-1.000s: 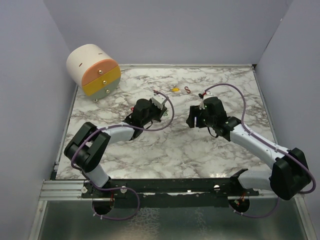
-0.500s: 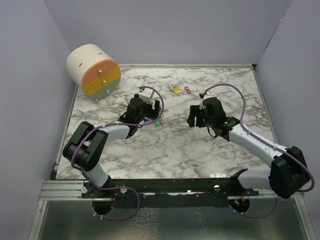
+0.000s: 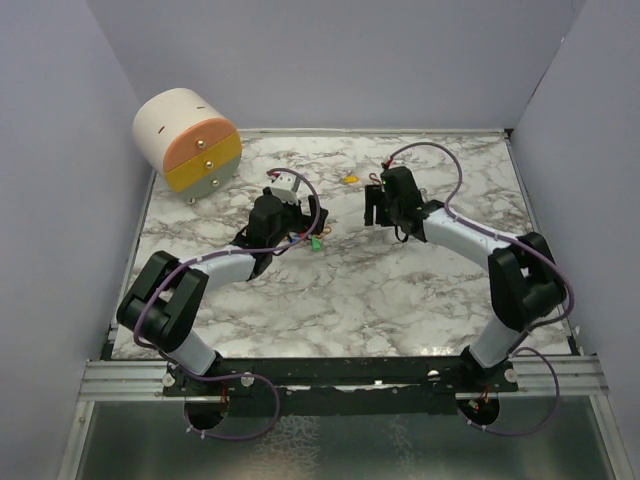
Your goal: Put the keys on the keyring
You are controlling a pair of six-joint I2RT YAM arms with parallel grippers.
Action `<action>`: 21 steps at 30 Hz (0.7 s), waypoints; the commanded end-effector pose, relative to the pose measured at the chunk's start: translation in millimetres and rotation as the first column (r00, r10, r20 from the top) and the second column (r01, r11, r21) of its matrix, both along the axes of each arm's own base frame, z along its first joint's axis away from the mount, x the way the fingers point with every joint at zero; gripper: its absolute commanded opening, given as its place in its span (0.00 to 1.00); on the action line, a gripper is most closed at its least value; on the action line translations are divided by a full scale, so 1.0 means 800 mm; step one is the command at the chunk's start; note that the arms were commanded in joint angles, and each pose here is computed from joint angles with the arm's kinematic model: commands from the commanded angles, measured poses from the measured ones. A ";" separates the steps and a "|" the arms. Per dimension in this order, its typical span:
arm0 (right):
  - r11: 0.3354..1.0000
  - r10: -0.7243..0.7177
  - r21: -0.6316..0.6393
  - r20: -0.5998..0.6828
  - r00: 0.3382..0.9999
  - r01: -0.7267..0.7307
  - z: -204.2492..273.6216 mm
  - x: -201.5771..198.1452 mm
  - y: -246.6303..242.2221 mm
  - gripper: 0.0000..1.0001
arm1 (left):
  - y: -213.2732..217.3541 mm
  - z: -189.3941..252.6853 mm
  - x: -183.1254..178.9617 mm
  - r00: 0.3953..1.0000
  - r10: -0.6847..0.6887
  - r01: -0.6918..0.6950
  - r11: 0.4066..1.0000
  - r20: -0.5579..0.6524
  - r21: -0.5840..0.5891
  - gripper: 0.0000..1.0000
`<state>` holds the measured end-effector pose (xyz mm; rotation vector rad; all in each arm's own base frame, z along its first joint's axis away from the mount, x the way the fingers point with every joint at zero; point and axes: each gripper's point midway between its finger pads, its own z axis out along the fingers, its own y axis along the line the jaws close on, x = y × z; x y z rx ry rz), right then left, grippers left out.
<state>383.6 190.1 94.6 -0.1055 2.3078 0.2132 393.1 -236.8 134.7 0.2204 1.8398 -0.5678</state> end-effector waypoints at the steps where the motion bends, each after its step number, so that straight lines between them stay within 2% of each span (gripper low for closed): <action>1: 0.998 -0.033 -0.054 0.073 0.997 0.037 0.010 0.074 0.003 0.68 | -0.019 0.019 -0.008 0.999 -0.054 0.054 0.991 0.003 -0.121 0.99; 7: 0.994 -0.034 -0.097 0.083 0.996 0.042 -0.007 0.140 0.004 0.68 | -0.023 0.023 0.018 0.999 -0.024 0.026 0.996 0.026 -0.089 0.97; 12: 0.992 -0.050 -0.113 0.082 0.995 0.060 -0.022 0.180 -0.010 0.67 | -0.026 0.011 0.052 1.000 0.016 -0.016 1.000 0.008 -0.017 0.87; 16: 0.991 -0.051 -0.117 0.080 0.995 0.060 -0.039 0.203 -0.015 0.67 | -0.038 -0.003 0.069 1.000 0.006 -0.006 1.000 -0.013 -0.003 0.78; 21: 0.993 -0.043 -0.106 0.091 0.995 0.052 -0.048 0.229 -0.014 0.66 | -0.049 -0.019 0.082 1.000 -0.016 0.016 1.000 -0.023 0.014 0.75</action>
